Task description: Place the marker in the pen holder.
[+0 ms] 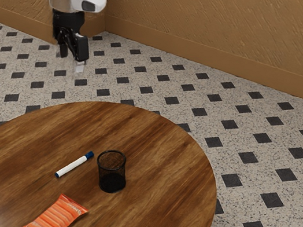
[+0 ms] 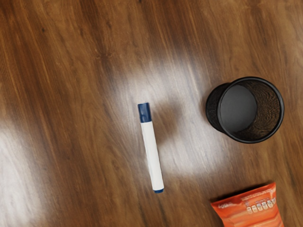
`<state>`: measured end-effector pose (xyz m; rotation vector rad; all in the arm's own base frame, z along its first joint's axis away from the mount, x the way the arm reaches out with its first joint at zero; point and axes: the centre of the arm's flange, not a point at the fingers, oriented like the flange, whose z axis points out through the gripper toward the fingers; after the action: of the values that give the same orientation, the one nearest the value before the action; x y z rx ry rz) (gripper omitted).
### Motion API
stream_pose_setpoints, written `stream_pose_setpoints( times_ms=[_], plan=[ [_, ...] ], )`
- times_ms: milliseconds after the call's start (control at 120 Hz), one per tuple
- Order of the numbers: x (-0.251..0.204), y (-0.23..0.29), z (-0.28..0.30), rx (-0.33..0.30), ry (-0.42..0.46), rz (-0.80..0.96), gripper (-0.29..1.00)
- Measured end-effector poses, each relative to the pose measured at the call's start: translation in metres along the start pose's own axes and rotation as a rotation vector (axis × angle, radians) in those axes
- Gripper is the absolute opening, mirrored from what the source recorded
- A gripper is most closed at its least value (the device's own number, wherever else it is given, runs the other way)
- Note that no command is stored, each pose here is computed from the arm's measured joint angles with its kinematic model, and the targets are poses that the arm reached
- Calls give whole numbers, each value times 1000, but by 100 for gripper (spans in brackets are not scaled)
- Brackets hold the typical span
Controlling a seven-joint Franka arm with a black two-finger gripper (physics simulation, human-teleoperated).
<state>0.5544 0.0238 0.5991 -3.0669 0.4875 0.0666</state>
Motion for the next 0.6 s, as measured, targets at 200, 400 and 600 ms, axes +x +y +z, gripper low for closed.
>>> stream_pose_setpoints(
  times_ms=[200,400,600],
  plan=[
    [4,-12,-8,28,74,52,70],
    [-23,-14,63,4,17,14,70],
    [-30,-33,98,10,32,-72,70]
  ],
)
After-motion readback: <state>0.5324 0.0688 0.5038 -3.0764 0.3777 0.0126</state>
